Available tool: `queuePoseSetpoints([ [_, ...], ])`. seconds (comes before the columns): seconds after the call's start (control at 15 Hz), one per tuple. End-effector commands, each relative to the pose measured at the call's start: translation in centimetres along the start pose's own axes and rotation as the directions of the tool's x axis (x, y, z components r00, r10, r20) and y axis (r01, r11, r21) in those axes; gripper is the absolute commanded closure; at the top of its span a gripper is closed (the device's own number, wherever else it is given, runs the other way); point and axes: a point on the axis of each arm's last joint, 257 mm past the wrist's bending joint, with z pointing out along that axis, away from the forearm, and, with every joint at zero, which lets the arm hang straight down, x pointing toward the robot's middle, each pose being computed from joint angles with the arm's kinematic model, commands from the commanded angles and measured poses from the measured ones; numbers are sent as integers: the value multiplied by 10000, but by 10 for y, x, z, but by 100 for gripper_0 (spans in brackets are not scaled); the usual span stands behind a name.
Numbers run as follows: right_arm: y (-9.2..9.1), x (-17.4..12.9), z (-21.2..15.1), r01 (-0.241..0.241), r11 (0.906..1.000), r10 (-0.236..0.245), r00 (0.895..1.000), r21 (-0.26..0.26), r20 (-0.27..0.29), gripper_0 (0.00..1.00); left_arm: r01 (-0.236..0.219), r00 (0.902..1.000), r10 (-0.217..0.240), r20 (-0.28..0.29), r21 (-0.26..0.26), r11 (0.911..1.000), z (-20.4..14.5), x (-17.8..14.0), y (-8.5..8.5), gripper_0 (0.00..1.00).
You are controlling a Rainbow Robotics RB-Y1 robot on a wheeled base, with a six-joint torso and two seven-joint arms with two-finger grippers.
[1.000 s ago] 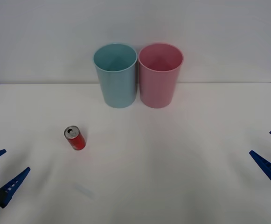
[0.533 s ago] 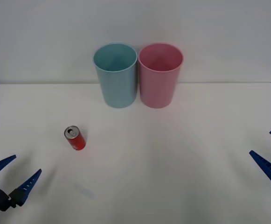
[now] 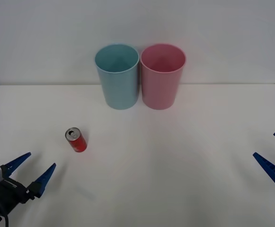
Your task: Grasp the object on the table and drop it into the matching bin: aluminum can to the light blue bin, PET bottle to the pink bin.
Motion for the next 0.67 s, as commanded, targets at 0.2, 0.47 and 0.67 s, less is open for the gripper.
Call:
queuePoseSetpoints([
  [0.2, 0, 0, 0, 0, 10000, 0, 10000, 0, 0, 0, 165, 9994, -171, 315, 186, 9997, 31, 0, -11, 0],
  [0.47, 0, 0, 0, 0, 10000, 0, 10000, 0, 0, 0, 176, 9993, -190, 311, 424, 9989, 59, 5, -15, 0],
  [0.67, 0, 0, 0, 0, 10000, 0, 10000, 0, 0, 0, 139, 9995, -157, 289, 589, 9982, 79, 4, -21, 0],
])
